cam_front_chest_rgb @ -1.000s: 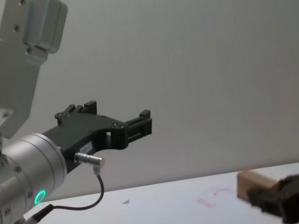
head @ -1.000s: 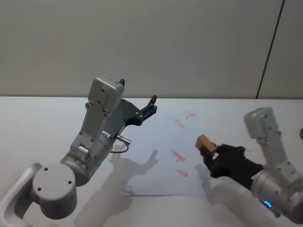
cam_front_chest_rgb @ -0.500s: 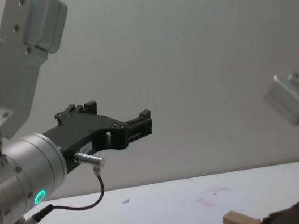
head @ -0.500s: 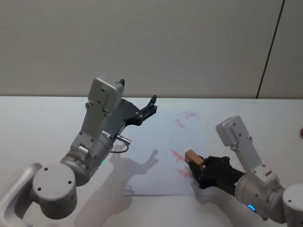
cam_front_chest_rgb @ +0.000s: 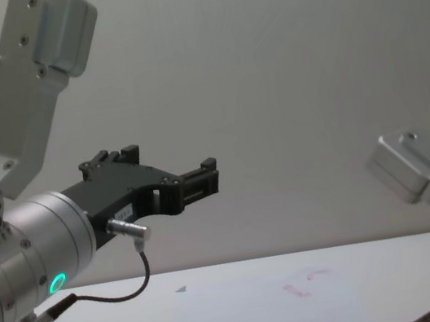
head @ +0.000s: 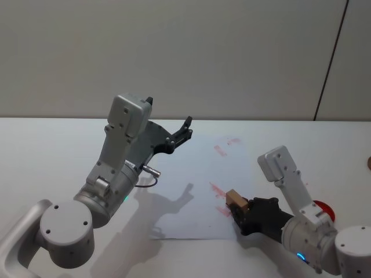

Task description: Use the one hand to pick up the stamp and affix it onto the A4 paper.

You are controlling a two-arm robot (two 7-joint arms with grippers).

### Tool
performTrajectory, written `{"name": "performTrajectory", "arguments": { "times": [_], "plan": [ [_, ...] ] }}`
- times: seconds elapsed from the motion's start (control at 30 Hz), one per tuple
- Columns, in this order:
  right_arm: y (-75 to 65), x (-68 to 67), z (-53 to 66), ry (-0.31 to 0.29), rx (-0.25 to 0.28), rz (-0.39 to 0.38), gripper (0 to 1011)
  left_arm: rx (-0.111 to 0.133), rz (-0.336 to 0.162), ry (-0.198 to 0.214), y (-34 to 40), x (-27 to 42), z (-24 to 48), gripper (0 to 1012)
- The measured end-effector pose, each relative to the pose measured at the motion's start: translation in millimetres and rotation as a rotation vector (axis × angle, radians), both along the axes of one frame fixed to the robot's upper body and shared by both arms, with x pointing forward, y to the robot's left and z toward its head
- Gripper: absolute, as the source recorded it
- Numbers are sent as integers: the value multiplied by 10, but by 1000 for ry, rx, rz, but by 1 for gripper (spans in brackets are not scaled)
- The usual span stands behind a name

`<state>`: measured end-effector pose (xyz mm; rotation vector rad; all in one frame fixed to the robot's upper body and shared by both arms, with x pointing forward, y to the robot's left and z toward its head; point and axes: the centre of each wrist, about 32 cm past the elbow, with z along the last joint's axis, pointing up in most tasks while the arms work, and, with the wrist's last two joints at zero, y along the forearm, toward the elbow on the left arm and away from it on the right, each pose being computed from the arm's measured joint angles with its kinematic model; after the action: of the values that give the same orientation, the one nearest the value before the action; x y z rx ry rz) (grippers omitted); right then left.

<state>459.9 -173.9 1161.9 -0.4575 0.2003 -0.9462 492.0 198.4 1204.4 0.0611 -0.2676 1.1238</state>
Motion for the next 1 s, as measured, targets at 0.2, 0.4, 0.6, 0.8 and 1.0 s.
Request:
{"name": "performTrajectory", "arguments": {
  "times": [0.2,0.4,0.6,0.8,1.0],
  "plan": [
    [11,-7,-25,22,2,-22,221,0,0,0,0,0,0,1003],
    [17,-11,-44,39,7,-43,221,0,0,0,0,0,0,1003],
    [15,1,-43,55,4,-62,221,0,0,0,0,0,0,1003],
    [17,17,-40,61,2,-72,221,0,0,0,0,0,0,1003],
    [26,37,-31,56,6,-78,221,0,0,0,0,0,0,1003]
  ]
}}
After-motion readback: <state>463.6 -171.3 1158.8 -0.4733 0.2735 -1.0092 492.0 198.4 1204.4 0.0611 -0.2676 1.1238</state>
